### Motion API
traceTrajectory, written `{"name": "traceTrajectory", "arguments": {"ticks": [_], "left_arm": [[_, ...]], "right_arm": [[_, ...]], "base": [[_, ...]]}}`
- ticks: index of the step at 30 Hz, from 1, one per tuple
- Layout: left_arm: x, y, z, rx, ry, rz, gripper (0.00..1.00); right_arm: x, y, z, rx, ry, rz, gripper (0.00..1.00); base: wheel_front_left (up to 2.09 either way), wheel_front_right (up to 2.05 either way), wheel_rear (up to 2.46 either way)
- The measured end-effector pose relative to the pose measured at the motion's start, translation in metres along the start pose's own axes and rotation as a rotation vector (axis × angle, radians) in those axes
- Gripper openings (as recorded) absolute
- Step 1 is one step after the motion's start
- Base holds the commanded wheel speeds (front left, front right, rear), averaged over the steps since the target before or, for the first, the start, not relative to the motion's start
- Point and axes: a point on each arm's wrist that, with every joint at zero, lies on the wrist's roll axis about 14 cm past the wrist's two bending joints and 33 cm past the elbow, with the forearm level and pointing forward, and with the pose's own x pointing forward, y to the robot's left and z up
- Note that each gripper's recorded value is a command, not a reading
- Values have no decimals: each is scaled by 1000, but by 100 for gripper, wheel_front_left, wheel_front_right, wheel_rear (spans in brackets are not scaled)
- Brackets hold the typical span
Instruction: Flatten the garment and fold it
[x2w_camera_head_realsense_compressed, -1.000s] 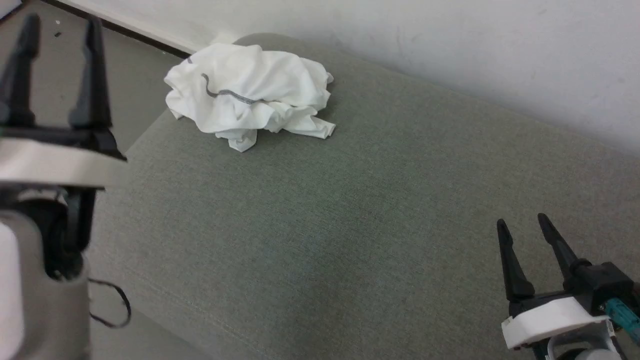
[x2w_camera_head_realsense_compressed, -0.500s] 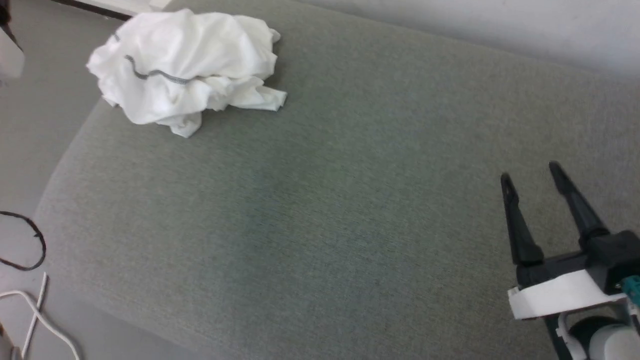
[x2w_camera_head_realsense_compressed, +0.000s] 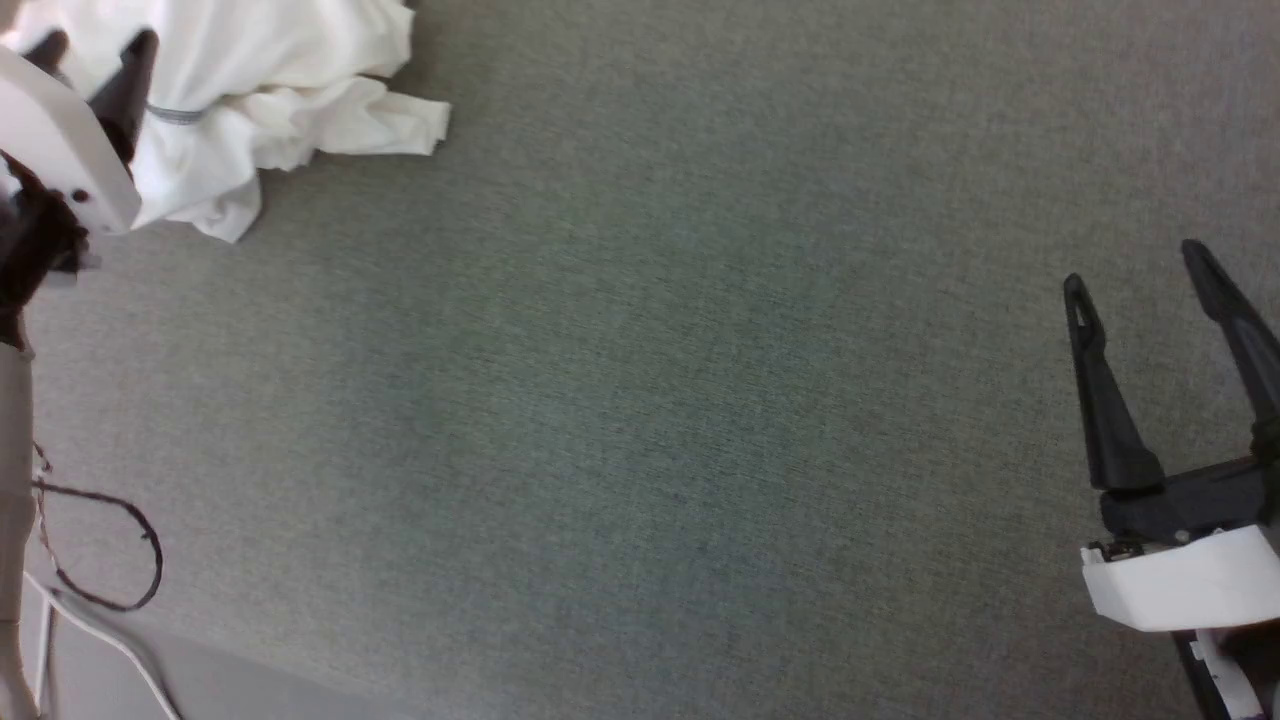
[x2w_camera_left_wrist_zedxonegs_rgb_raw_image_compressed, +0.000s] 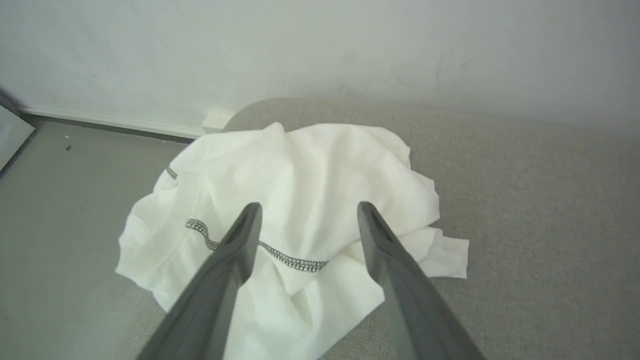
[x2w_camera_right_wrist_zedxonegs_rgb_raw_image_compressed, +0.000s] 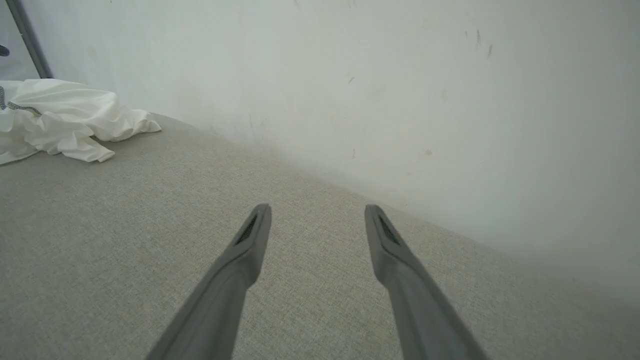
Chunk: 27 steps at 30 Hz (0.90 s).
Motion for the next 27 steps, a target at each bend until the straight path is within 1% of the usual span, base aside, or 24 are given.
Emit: {"name": "traceTrajectory", "arguments": {"ticks": [4,7,12,15,16,17,18,24,27], "left_arm": [[20,-12,-41,78,153,-21,100],[30,-9,-65,129,236,-7,100],[43,-5,-101,170,324,19,100],[49,-4,-116,160,346,32,100],[51,-4,-119,159,344,34,78],[53,-3,-120,159,336,36,20],[55,-4,-120,163,322,36,0],[58,-3,-111,161,216,39,0],[57,1,-95,152,154,47,0]], "right_arm": [[-2,-11,-10,-11,33,-22,100],[-4,-20,-16,-24,57,-42,100],[-10,-33,-26,-40,98,-69,100],[-13,-38,-31,-47,122,-79,100],[-14,-40,-32,-51,127,-81,100],[-15,-41,-32,-54,130,-83,100],[-15,-42,-33,-57,132,-85,100],[-15,-41,-32,-59,133,-78,100],[-15,-38,-27,-52,121,-73,100]], "base": [[0,0,0],[0,0,0],[0,0,0],[0,0,0],[0,0,0],[0,0,0],[0,0,0],[0,0,0],[0,0,0]]}}
